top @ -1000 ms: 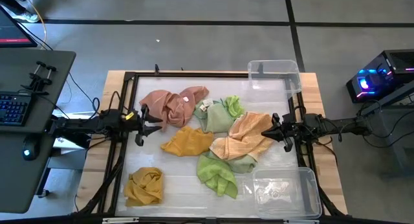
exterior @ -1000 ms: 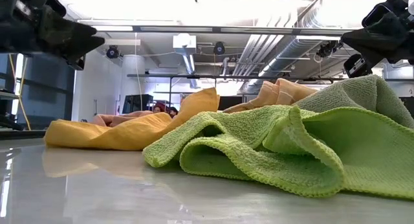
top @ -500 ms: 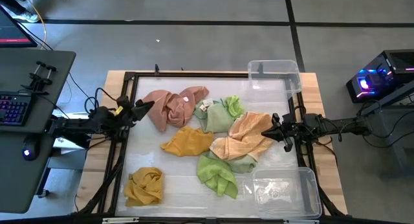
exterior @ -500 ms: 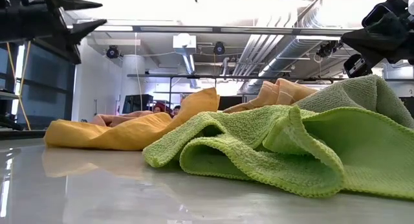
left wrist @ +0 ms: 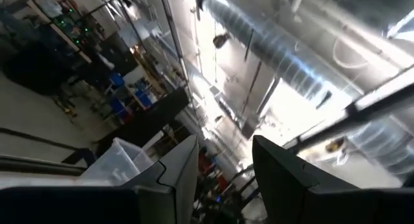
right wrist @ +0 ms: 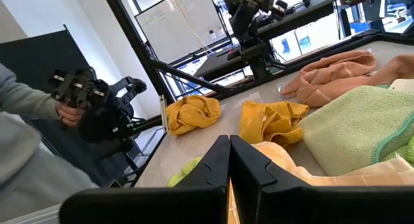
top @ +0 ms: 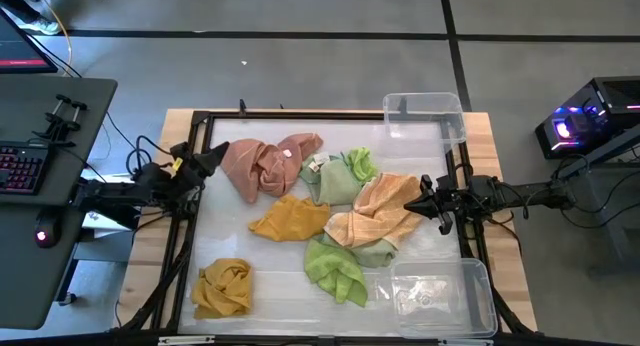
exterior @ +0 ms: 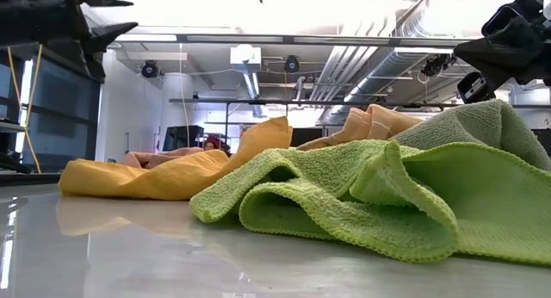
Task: Sort towels by color in basket
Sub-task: Put the top yellow towel into the top transparent bin
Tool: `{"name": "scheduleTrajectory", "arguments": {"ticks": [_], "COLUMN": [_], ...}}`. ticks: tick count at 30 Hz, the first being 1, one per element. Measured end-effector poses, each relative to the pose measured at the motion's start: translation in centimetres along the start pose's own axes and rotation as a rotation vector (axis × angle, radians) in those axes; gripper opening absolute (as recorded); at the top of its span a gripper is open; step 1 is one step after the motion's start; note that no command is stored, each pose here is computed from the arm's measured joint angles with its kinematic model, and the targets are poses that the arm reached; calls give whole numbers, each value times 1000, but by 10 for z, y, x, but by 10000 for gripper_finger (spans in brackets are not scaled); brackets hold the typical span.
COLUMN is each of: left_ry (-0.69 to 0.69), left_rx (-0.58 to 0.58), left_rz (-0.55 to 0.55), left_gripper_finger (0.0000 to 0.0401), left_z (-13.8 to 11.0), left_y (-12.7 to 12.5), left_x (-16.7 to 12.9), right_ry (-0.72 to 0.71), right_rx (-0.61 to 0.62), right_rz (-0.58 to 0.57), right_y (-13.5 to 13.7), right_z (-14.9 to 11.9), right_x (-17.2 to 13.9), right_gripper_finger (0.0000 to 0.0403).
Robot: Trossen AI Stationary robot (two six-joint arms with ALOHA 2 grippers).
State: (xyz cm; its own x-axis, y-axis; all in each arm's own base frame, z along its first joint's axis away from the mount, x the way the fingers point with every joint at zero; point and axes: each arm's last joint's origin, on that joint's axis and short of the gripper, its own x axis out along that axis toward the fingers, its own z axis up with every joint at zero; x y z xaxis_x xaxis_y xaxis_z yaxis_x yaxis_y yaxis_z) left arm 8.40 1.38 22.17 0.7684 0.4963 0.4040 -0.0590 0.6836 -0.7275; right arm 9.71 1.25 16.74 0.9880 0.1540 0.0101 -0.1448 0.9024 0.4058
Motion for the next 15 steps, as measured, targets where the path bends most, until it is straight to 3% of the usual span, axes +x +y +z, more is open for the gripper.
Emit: {"name": "scheduleTrajectory", "arguments": {"ticks": [9,13,15], "left_ry": [308,570,721], "left_rx": [353,484,472], "left_rz": [127,234,289], "left_gripper_finger": [116,103,98], "left_z": [10,-3,-14], "left_y": [-55,-72,-74], "left_x": [54,82,91], "right_ry": [0,-1,0], "right_rx": [0,0,0], "right_rz": [0,0,0], "right_y": [0,0,0], "right_z": [0,0,0], "right_x": [0,0,0], "right_gripper_finger": [1,1,1]}}
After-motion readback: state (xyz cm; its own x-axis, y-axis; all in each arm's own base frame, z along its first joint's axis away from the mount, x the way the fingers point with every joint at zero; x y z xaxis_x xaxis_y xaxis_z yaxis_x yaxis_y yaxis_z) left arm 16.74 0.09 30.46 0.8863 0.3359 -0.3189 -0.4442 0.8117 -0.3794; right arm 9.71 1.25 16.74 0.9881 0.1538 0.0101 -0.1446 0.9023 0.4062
